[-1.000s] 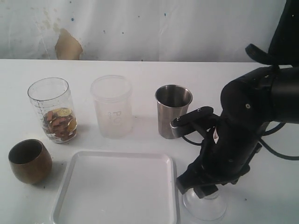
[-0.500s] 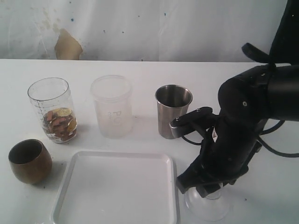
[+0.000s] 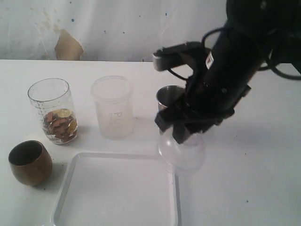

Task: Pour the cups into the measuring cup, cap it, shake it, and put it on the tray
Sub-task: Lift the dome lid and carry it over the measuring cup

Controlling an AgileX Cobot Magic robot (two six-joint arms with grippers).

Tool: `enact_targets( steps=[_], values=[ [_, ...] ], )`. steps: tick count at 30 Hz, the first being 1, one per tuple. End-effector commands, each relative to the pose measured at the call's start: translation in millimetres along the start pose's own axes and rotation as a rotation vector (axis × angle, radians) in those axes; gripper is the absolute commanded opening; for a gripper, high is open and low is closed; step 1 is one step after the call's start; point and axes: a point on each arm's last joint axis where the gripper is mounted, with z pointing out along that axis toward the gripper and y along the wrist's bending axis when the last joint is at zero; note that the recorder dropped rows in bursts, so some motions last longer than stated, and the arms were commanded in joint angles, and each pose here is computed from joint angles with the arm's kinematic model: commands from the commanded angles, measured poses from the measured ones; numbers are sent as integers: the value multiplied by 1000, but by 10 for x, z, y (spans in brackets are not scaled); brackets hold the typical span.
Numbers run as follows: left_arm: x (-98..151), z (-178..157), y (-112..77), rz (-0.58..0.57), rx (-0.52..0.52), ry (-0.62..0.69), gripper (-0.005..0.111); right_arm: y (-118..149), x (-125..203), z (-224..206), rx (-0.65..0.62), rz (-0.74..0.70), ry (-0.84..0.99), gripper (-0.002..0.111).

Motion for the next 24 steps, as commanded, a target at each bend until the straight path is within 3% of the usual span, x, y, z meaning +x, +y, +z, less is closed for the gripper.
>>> enact_targets(
  steps=[1, 13, 24],
  values=[
    [15, 0, -2, 4, 5, 2, 0, 163, -425, -112, -23, -57, -73, 0],
    [15, 0, -2, 4, 5, 2, 0, 851, -1458, 93, -65, -197, -283, 0],
    [15, 0, -2, 4, 5, 2, 0, 1129, -1740, 125, 1, -245, -430, 0]
  ],
)
